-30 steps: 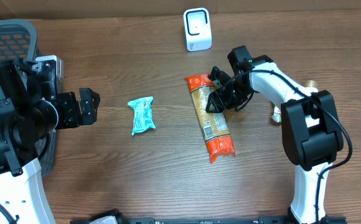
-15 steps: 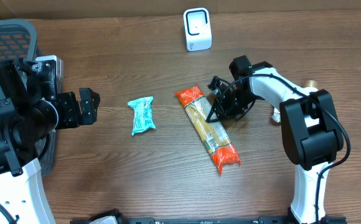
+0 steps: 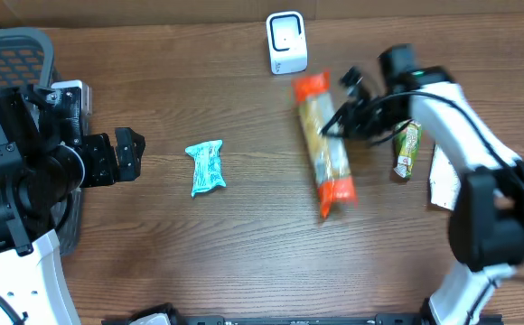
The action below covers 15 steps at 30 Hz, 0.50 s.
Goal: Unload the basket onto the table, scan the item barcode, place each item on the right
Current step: 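Lift the spaghetti pack upright and carry it toward the scanner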
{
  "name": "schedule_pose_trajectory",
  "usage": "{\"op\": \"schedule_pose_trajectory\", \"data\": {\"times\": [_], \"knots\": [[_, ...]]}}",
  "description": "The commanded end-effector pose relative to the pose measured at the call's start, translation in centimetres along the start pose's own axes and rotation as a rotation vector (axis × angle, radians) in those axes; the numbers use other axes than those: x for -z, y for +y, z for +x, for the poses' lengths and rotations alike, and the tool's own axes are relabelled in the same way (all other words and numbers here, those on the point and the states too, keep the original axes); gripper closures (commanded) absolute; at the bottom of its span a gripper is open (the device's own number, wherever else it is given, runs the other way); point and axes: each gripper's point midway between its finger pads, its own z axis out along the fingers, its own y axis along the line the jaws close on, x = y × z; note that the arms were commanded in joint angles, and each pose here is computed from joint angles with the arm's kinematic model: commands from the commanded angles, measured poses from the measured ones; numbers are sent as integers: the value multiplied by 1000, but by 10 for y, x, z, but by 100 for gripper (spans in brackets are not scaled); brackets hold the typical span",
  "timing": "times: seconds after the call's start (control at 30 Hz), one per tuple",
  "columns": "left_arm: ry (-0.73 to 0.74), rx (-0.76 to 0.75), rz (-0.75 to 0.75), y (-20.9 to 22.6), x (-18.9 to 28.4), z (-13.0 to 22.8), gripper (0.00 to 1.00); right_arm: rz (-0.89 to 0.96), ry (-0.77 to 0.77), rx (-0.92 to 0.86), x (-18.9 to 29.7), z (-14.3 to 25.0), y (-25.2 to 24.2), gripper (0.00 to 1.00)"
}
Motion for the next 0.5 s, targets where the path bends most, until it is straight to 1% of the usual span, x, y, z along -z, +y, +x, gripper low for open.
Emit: {"op": "schedule_pose_trajectory", "data": {"times": [0.0,0.13,0.23,0.37,0.47], "knots": [[4,-14,10,0,-2,0,0,-188,-198,120,75,-27,95,96],[4,-14,10,0,-2,0,0,-344,-287,178,119,-31,136,96],[4,-14,11,-1,-2,0,0,-447,-336,185,149,-36,154,96],[4,-14,10,0,-2,0,0,-543,-367,183,179,-42,161,96],[4,-14,10,0,-2,0,0,-551,-378,170,186,-44,158,96]]}}
